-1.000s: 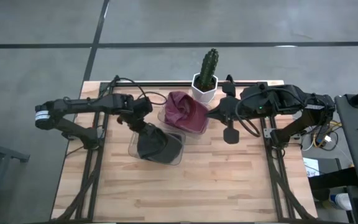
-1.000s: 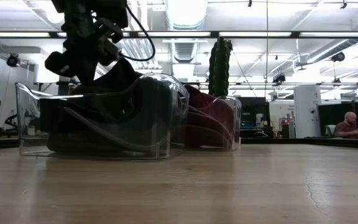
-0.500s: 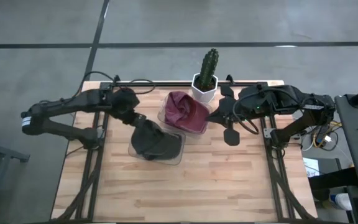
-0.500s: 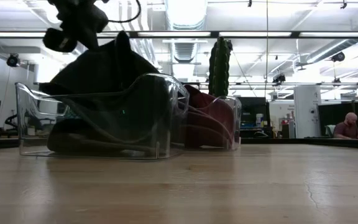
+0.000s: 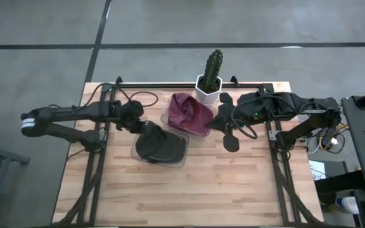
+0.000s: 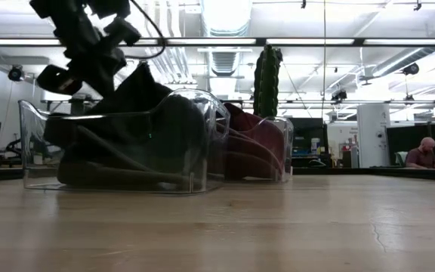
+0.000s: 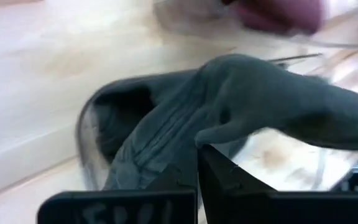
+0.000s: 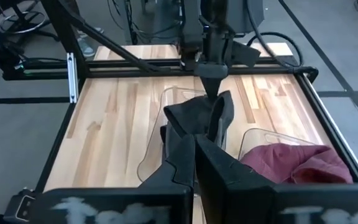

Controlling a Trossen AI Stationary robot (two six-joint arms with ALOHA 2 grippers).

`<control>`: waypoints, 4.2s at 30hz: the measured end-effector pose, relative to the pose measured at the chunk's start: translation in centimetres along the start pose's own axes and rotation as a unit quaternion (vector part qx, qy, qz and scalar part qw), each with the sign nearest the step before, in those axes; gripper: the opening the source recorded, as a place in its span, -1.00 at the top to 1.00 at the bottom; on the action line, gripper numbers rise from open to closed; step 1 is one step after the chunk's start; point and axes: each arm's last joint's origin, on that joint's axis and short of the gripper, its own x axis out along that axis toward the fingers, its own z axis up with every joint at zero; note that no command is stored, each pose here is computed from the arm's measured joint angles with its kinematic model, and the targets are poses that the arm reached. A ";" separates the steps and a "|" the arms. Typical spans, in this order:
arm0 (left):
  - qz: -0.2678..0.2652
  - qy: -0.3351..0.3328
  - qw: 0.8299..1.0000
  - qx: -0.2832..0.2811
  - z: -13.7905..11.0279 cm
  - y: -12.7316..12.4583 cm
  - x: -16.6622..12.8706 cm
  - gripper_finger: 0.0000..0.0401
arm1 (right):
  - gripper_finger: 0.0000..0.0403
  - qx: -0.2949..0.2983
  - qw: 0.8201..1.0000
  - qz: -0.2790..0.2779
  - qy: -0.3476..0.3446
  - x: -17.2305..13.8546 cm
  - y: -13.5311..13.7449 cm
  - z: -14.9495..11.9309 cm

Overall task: Pick & Place hat
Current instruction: Put the black cap into the bottom transparent bin, then return to Home Position

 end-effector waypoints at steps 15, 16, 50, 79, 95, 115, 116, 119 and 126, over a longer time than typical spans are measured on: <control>-0.017 -0.005 0.999 0.046 0.0 -0.6 -1.3 0.37 | 0.96 0.002 1.000 -0.004 -0.008 0.3 -0.3 0.1; -0.015 -0.002 0.999 0.044 0.0 -0.6 -1.3 0.28 | 0.96 0.002 1.000 -0.005 -0.007 0.3 -0.3 0.1; -0.237 -0.293 0.851 0.366 -3.2 3.2 -11.9 -0.09 | 0.96 0.057 0.987 -0.115 -0.096 -3.4 -3.6 -13.7; -0.398 -0.368 0.752 0.376 -5.5 9.7 -0.2 -0.09 | 0.96 0.079 0.972 0.020 -0.222 0.0 -4.2 -28.5; -0.368 -0.347 0.758 0.412 -5.7 10.4 1.0 -0.09 | 0.96 0.069 0.965 0.023 -0.252 0.8 -4.4 -31.4; -0.340 -0.329 0.767 0.434 -6.1 11.3 1.5 -0.09 | 0.96 0.097 0.964 0.013 -0.246 -1.1 -4.8 -32.7; -0.338 -0.330 0.766 0.436 -6.1 11.3 1.5 -0.09 | 0.96 0.100 0.964 0.013 -0.246 -1.1 -4.8 -32.7; -0.339 -0.328 0.768 0.433 -6.1 11.3 1.5 -0.09 | 0.96 0.101 0.964 0.013 -0.247 -1.1 -4.8 -32.7; -0.347 -0.318 0.780 0.413 -6.1 11.3 1.6 -0.09 | 0.96 0.102 0.964 0.013 -0.246 -1.1 -4.8 -32.7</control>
